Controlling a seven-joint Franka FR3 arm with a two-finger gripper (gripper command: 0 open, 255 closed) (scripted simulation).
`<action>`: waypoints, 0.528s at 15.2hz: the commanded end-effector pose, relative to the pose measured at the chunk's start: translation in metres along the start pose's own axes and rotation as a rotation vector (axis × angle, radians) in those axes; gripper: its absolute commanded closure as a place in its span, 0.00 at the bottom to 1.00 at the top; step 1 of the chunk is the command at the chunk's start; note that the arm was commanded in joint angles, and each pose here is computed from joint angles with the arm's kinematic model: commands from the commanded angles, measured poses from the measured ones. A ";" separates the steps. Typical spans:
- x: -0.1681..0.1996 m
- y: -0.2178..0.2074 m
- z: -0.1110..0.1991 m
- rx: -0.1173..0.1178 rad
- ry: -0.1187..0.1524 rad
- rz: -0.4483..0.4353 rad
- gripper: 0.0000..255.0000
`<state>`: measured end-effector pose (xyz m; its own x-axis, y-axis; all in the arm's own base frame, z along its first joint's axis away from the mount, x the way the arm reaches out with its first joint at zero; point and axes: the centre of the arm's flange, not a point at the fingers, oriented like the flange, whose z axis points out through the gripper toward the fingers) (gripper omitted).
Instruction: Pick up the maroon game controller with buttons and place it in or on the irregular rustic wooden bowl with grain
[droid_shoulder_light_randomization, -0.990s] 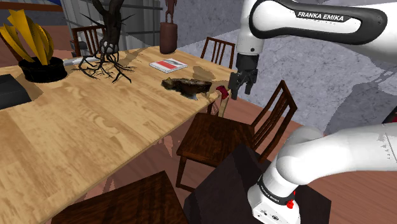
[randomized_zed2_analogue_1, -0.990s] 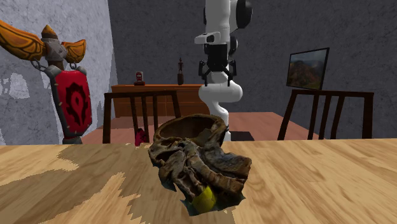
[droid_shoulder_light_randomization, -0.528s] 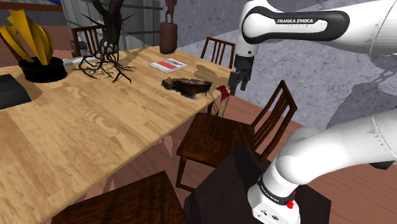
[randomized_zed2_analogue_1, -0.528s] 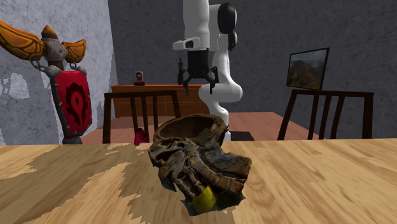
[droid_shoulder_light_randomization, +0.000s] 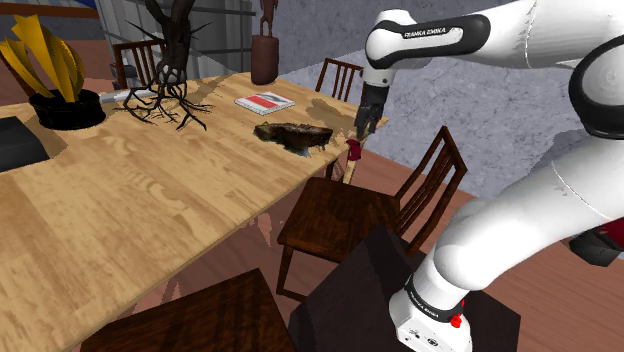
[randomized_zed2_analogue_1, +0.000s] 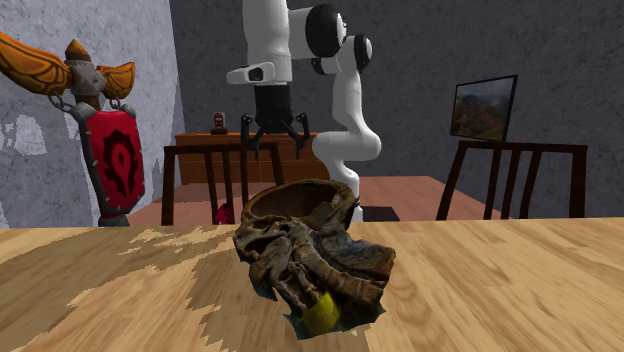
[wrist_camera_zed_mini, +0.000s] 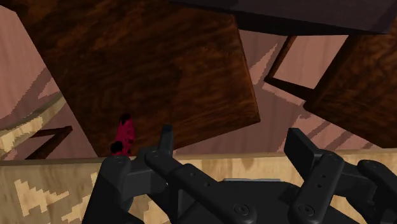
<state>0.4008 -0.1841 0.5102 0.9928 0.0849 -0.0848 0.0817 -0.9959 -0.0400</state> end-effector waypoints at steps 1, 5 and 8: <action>0.016 0.023 0.005 -0.001 0.011 -0.030 0.00; 0.048 0.062 0.012 0.000 0.032 -0.085 0.00; 0.073 0.090 0.017 0.001 0.048 -0.127 0.00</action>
<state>0.4689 -0.2589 0.4854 0.9808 0.1914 -0.0382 0.1895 -0.9807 -0.0488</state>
